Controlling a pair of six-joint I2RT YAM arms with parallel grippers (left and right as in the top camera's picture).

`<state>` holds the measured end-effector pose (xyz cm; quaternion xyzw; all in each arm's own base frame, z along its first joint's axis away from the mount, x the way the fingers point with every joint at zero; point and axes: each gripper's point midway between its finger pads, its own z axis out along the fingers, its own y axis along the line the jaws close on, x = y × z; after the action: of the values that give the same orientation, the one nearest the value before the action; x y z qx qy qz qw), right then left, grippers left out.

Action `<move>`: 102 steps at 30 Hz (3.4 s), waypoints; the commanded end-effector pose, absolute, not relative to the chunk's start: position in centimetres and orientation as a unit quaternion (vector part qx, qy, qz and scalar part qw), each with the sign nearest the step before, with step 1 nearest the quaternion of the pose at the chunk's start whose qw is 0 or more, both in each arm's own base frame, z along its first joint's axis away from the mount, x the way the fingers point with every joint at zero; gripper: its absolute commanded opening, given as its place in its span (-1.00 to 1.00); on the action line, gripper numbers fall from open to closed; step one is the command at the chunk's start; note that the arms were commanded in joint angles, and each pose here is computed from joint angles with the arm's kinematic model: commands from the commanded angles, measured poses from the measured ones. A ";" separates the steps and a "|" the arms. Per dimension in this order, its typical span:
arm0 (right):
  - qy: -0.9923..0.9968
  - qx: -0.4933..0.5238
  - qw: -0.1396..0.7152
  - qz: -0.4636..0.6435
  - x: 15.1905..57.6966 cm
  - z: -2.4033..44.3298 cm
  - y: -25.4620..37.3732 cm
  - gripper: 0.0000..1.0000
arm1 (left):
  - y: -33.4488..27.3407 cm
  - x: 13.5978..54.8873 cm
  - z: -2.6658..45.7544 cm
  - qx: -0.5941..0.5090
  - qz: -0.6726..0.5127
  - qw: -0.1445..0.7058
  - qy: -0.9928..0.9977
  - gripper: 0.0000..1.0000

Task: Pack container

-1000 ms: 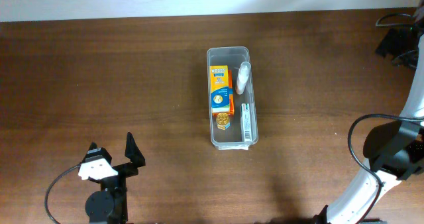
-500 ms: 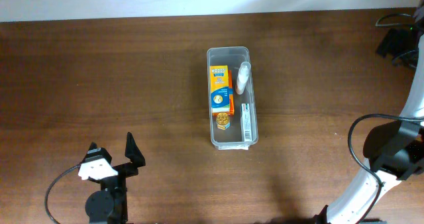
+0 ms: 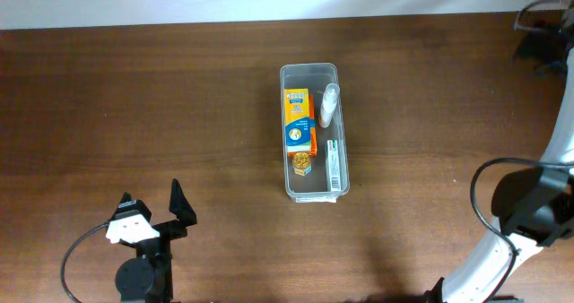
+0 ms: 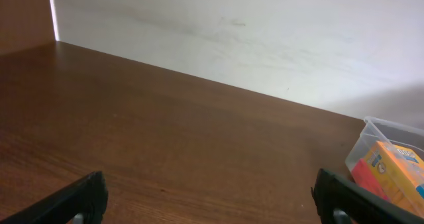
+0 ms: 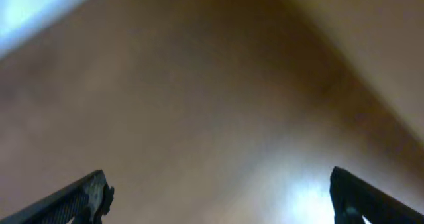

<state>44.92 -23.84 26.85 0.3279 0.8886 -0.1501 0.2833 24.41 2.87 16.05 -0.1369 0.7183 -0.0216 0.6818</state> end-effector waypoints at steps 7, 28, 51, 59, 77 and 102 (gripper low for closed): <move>0.859 0.184 0.439 -0.188 40.7 40.9 -17.0 0.97 | 2.7 24.4 15.9 -0.136 -0.029 0.682 0.718 0.99; 0.704 0.038 0.707 -0.046 29.3 42.2 -2.6 0.98 | 2.7 24.4 15.9 -0.136 -0.029 0.682 0.718 0.99; 0.557 -0.031 0.830 -0.006 22.2 29.9 0.5 0.96 | 2.7 24.4 15.9 -0.136 -0.030 0.682 0.718 0.99; 0.579 -0.038 0.814 0.004 22.8 27.1 0.9 0.97 | 2.7 24.4 15.9 -0.136 -0.030 0.682 0.718 0.99; 0.699 -0.031 0.714 0.011 24.6 18.0 0.8 0.97 | 2.7 24.4 15.9 -0.136 -0.030 0.682 0.718 0.99; 0.731 -0.025 0.682 0.009 24.6 15.8 0.5 0.97 | 2.7 24.4 15.9 -0.136 -0.029 0.682 0.718 0.99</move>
<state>24.62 0.39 16.04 -0.0237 0.7290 0.0072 0.6841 24.41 2.82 16.08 -0.1360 0.7179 -0.0229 0.6823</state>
